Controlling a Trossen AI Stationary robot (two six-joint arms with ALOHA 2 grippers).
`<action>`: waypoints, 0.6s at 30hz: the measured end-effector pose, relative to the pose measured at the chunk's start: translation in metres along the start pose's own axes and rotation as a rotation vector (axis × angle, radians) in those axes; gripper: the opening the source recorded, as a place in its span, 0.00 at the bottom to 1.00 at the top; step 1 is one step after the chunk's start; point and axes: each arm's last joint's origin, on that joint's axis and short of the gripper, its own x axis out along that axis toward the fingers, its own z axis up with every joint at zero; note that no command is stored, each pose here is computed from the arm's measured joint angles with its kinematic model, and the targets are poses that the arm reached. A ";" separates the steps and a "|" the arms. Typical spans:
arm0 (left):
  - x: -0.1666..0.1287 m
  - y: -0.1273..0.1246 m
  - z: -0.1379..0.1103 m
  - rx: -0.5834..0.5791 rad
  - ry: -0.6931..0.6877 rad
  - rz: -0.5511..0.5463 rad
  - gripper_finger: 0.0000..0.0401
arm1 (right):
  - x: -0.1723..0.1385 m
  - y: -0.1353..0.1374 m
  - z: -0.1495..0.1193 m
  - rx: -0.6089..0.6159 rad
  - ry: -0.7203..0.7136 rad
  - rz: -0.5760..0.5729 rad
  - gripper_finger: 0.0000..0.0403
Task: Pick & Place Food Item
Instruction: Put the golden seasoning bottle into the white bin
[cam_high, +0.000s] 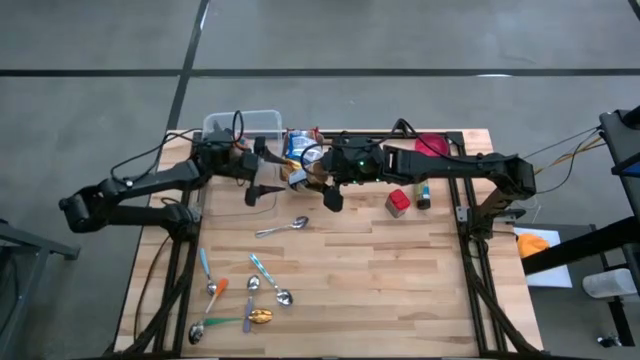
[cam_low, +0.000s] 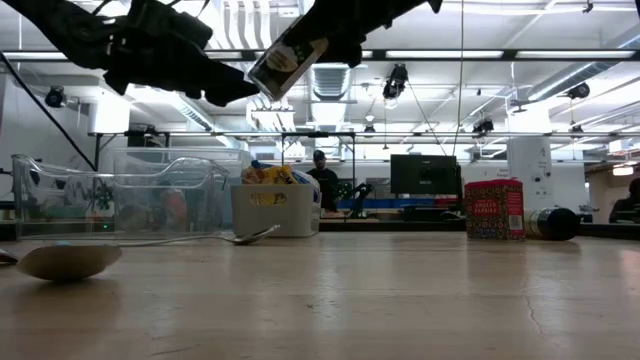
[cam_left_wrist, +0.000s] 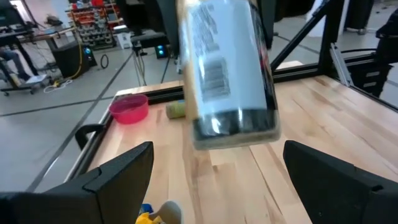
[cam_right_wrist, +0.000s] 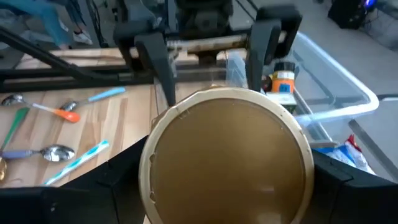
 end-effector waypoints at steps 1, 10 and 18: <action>0.001 -0.001 0.000 0.000 0.000 -0.004 0.90 | 0.000 0.000 0.000 0.000 -0.014 0.000 0.69; 0.004 -0.005 0.005 0.027 -0.030 -0.026 0.90 | 0.003 0.000 0.001 0.000 -0.086 0.000 0.69; 0.005 -0.007 0.007 0.039 -0.044 -0.030 0.90 | 0.036 0.000 -0.015 -0.032 -0.122 -0.002 0.69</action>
